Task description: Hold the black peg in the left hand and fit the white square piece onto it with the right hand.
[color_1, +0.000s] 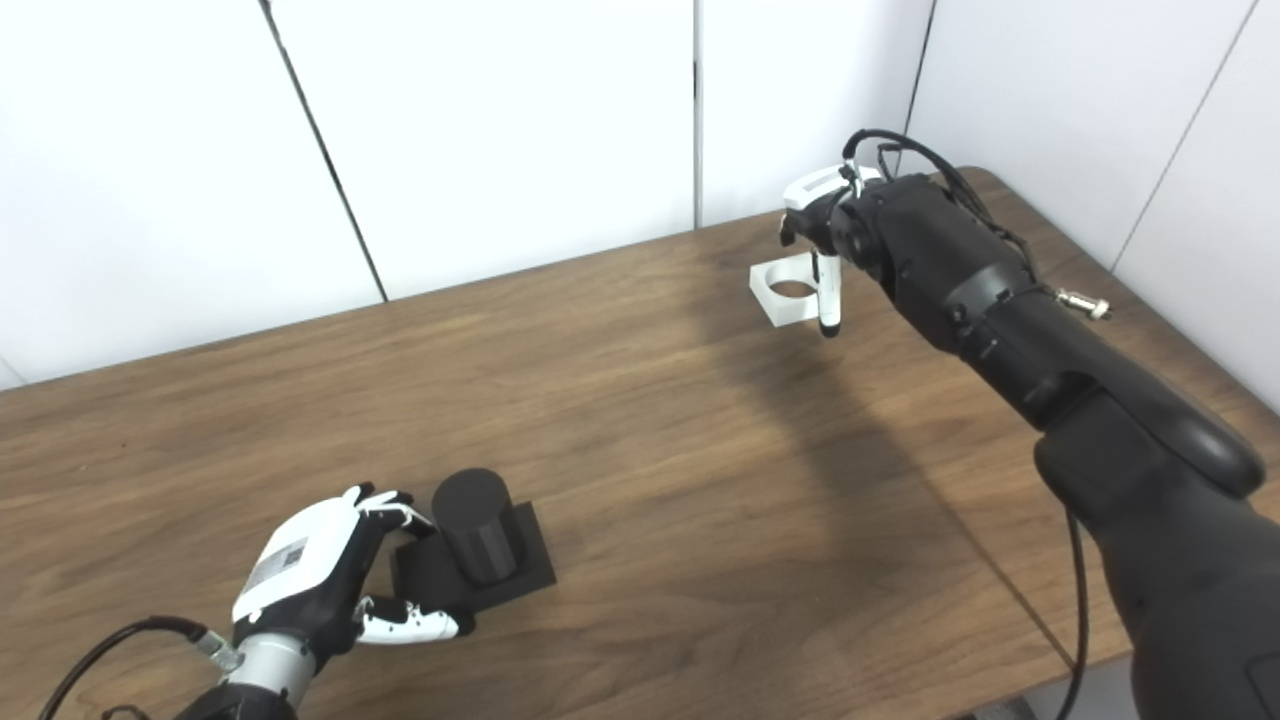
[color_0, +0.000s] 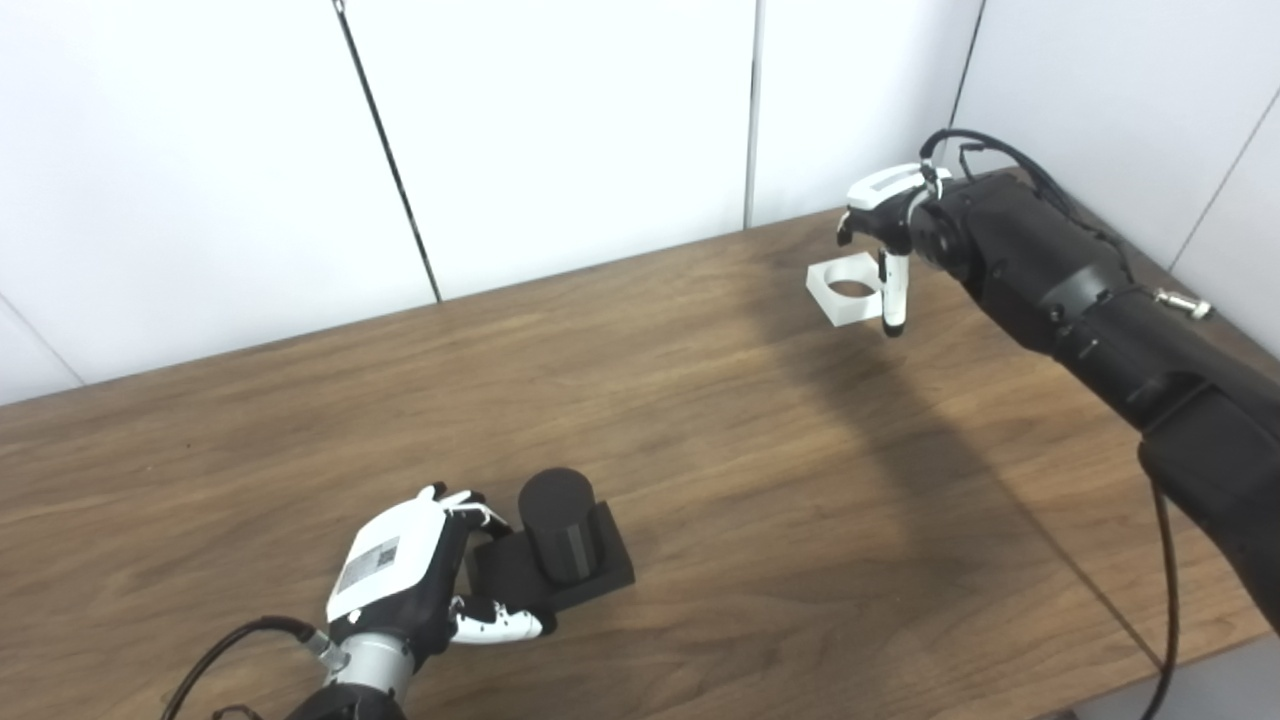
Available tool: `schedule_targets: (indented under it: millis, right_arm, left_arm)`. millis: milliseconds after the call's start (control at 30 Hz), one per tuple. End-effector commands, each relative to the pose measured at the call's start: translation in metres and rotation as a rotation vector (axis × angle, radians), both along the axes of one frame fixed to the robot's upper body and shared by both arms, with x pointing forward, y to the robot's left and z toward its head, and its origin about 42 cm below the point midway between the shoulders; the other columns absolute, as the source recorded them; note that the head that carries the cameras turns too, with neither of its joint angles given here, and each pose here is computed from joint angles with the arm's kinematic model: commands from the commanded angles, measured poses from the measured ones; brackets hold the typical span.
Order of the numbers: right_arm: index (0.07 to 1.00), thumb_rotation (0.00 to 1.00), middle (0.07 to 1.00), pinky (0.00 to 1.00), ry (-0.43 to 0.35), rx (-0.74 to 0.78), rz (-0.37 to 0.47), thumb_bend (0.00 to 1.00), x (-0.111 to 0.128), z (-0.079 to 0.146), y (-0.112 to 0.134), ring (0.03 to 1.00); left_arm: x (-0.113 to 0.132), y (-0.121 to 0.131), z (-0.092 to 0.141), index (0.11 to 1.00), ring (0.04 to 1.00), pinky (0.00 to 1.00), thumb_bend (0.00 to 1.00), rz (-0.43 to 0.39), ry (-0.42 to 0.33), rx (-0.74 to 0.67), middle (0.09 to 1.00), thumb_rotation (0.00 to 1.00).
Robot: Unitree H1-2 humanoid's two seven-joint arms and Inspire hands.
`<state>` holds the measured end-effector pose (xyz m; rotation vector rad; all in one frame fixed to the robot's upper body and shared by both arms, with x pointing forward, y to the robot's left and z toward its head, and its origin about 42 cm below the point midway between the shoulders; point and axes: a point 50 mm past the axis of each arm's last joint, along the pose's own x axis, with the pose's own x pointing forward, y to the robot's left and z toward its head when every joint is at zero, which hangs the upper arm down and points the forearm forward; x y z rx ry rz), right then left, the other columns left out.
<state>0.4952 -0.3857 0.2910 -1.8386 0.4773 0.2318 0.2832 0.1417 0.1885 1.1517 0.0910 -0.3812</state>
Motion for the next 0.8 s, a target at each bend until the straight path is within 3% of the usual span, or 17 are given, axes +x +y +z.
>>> schedule_targets:
  millis: [0, 233, 767]
  right_arm:
    - [0.857, 0.20, 1.000, 1.00, -0.076, -0.031, 0.000, 0.99, 0.006, 0.023, -0.005, 1.000]
    - [0.762, 0.20, 0.980, 1.00, -0.086, -0.024, 0.032, 0.94, 0.003, 0.016, -0.007, 1.000]
    - [0.752, 0.20, 0.949, 1.00, -0.064, 0.023, 0.046, 0.90, 0.003, 0.002, 0.004, 1.000]
  left_arm:
    - [-0.005, 0.017, -0.018, 0.488, 1.000, 1.00, 0.51, 0.056, 0.081, 0.092, 0.903, 0.06]
    - [-0.005, 0.014, -0.017, 0.486, 1.000, 1.00, 0.51, 0.055, 0.080, 0.087, 0.901, 0.06]
    - [-0.003, 0.012, -0.015, 0.488, 1.000, 1.00, 0.51, 0.064, 0.087, 0.101, 0.904, 0.06]
